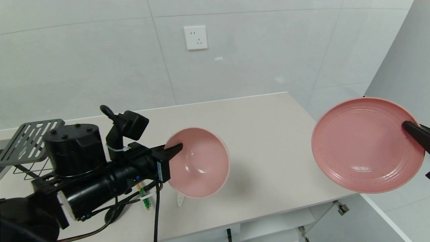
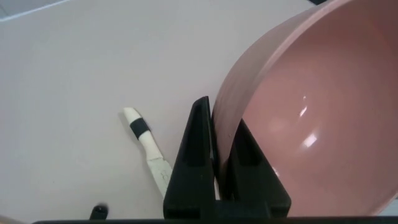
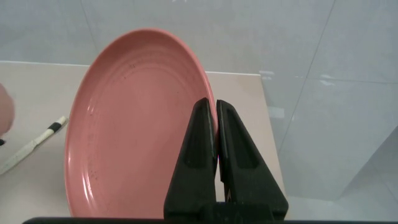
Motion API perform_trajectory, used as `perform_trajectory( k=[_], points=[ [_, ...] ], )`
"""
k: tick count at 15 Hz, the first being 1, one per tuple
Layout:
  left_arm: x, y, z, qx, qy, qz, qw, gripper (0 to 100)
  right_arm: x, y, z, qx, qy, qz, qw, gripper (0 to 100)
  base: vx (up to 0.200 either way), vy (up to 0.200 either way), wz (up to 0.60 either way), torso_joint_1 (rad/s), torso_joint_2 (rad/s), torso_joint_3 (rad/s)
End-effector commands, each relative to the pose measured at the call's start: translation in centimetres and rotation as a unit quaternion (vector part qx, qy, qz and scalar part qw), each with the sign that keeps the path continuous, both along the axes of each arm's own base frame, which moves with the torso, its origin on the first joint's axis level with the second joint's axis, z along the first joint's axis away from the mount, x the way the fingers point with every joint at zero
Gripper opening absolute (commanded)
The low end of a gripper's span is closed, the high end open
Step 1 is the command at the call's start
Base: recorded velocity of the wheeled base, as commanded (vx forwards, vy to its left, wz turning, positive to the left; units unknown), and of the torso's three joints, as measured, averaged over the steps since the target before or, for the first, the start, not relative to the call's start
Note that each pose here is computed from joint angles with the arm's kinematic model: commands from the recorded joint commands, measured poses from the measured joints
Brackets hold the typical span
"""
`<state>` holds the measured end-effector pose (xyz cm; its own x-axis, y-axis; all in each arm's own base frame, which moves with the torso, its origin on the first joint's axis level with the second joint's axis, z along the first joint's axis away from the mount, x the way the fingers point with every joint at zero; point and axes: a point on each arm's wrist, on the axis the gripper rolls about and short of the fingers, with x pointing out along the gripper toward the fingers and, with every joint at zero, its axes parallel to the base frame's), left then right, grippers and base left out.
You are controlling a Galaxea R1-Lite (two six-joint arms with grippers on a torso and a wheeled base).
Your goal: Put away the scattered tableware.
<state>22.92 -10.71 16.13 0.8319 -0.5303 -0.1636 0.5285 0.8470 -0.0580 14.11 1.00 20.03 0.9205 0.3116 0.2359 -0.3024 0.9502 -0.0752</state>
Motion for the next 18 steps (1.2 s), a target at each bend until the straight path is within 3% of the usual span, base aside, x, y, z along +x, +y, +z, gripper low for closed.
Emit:
perform_trajectory(
  k=[1, 4, 6, 8, 10, 14, 15, 16, 17, 18],
  points=[
    [-2.9, 1.3, 1.0, -0.016, -0.025, -0.016, 0.9994, 0, 0.0, 0.0, 0.0, 0.000, 0.000, 0.000, 1.000, 0, 0.000, 0.000, 0.00, 0.000, 0.00, 0.000],
    [-3.1, 1.3, 0.5, -0.006, -0.021, -0.018, 0.9996, 0, 0.1, 0.0, 0.0, 0.001, 0.000, 0.000, 1.000, 0, 0.000, 0.000, 0.00, 0.000, 0.00, 0.000],
    [-2.5, 1.2, 0.6, -0.007, -0.020, -0.011, 0.9997, 0, 0.1, 0.0, 0.3, 0.002, -0.004, 0.003, 1.000, 0, 0.000, 0.000, 0.00, 0.000, 0.00, 0.000],
    [-2.5, 1.2, 0.1, -0.003, -0.004, -0.015, 0.9999, 0, 0.2, 0.1, 0.4, 0.002, -0.006, 0.007, 1.000, 0, 0.000, 0.000, 0.00, 0.000, 0.00, 0.000],
    [-1.8, 1.1, -0.5, -0.016, 0.014, -0.003, 0.9998, 0, 0.4, 0.1, 1.2, 0.015, -0.021, 0.016, 1.000, 0, 0.000, 0.000, 0.00, 0.000, 0.00, 0.000],
    [-0.4, 0.6, -0.2, -0.043, -0.044, -0.005, 0.9981, 0, 0.8, 0.5, 1.8, 0.043, -0.030, 0.038, 0.998, 0, 0.000, 0.000, 0.00, 0.000, 0.00, 0.000],
    [-0.1, 0.5, 0.2, -0.042, -0.056, -0.001, 0.9975, 0, 0.0, 1.3, 1.2, 0.053, -0.017, 0.084, 0.995, 0, 0.000, 0.000, 0.00, 0.000, 0.00, 0.000],
    [0.5, 0.4, -0.1, -0.027, -0.067, 0.028, 0.9970, 0, -0.6, 1.6, 1.3, 0.057, -0.019, 0.107, 0.992, 0, 0.000, 0.000, 0.00, 0.000, 0.00, 0.000],
    [1.5, 0.1, -0.1, -0.031, -0.101, 0.046, 0.9933, 0, -0.8, 1.6, 1.4, 0.060, -0.022, 0.109, 0.992, 0, 0.000, 0.000, 0.00, 0.000, 0.00, 0.000],
    [2.6, -0.4, -0.6, -0.053, -0.151, 0.052, 0.9857, 0, -0.6, 1.6, 1.5, 0.061, -0.021, 0.108, 0.992, 0, 0.000, 0.000, 0.00, 0.000, 0.00, 0.000]
  ],
)
